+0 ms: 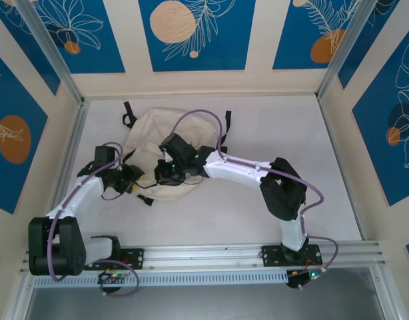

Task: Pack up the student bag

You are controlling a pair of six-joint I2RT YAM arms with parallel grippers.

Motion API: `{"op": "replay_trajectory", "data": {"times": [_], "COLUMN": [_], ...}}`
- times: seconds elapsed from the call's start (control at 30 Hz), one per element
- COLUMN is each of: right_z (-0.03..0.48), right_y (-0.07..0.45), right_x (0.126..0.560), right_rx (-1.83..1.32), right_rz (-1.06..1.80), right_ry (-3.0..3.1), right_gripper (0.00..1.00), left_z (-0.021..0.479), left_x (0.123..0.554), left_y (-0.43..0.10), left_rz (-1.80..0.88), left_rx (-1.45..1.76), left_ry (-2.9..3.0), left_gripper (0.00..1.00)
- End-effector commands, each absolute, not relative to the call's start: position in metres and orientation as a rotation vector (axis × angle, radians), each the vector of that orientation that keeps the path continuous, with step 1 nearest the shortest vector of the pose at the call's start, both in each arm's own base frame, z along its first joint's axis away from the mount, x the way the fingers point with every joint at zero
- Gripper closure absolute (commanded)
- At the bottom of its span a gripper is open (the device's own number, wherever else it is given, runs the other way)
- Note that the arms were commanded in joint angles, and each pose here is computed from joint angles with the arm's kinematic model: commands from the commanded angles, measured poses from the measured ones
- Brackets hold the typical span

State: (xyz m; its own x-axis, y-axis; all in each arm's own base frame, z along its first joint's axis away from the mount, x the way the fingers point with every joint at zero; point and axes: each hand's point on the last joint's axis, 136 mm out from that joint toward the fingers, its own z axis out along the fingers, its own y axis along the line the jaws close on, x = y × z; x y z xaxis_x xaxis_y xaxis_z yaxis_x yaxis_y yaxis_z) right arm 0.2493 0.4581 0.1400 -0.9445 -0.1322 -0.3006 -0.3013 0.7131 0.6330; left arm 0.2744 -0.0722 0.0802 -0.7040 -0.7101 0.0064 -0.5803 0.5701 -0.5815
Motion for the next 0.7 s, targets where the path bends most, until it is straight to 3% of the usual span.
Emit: {"op": "replay_trajectory", "data": {"times": [0.0,0.13,0.33,0.67], "right_z": [0.141,0.129,0.118,0.116], "right_y": [0.434,0.406,0.363,0.318], "right_x": [0.240,0.234,0.235,0.240], "right_rx": [-0.290,-0.199,-0.041,0.124], "right_rz": [0.914,0.758,0.512,0.233], "right_ry": [2.723,2.769,2.812,2.812], "right_gripper": [1.00,1.00,1.00,1.00], "left_z": [0.075,0.070,0.065,0.065], "left_x": [0.277,0.276,0.271,0.269], "left_y": [-0.068,-0.063,-0.048,-0.040], "left_rz": [-0.785,-0.736,-0.609,-0.551], "left_rx": [-1.075,-1.075,-1.104,-1.114], "left_ry": [2.562,2.566,2.556,2.545], "left_gripper": [0.71,0.86,0.98,1.00]}}
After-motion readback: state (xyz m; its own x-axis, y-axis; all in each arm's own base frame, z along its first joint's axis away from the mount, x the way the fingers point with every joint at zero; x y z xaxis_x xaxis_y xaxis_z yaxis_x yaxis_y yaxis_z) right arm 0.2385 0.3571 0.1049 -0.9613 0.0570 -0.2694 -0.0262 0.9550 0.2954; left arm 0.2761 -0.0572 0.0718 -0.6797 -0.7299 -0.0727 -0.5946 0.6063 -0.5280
